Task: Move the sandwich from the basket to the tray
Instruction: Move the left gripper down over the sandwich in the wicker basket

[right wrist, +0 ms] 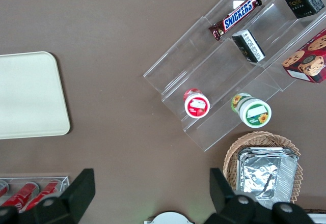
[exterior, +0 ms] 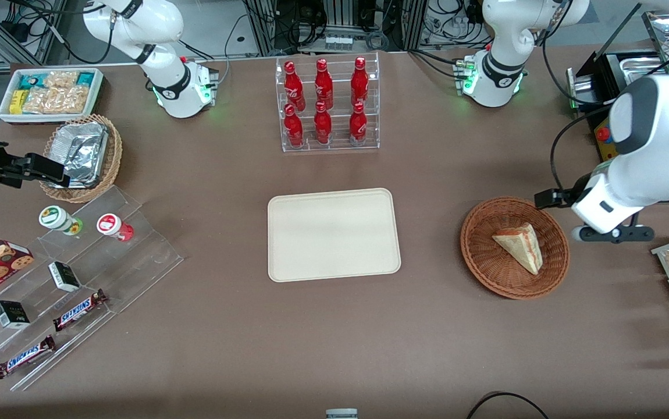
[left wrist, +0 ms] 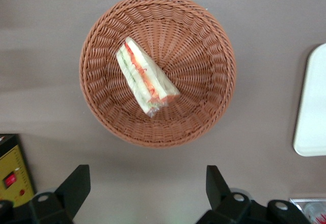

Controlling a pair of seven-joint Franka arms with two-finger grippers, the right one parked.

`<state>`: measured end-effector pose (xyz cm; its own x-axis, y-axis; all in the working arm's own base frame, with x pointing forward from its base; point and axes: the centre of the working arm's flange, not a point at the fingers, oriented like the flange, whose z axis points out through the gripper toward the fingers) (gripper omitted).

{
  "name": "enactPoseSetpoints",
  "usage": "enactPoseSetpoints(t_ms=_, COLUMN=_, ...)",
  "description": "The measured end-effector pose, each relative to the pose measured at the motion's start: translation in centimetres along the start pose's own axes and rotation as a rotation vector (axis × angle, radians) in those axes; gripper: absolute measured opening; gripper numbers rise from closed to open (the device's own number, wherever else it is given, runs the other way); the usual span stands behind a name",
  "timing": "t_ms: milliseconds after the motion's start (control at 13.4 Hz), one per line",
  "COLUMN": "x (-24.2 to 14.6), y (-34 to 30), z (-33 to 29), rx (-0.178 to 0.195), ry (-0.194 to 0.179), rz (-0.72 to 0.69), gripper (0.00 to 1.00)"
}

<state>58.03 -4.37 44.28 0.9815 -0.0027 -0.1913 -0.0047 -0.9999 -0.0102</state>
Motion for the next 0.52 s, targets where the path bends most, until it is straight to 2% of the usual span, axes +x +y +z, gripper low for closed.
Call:
enactPoseSetpoints(t_ms=223, x=0.1, y=-0.3, z=3.7, rx=-0.002, ry=0.012, rz=-0.053, gripper=1.0)
enactPoseSetpoints(t_ms=521, x=0.2, y=-0.4, z=5.9, rx=-0.011, ry=0.041, rz=-0.341, gripper=1.0)
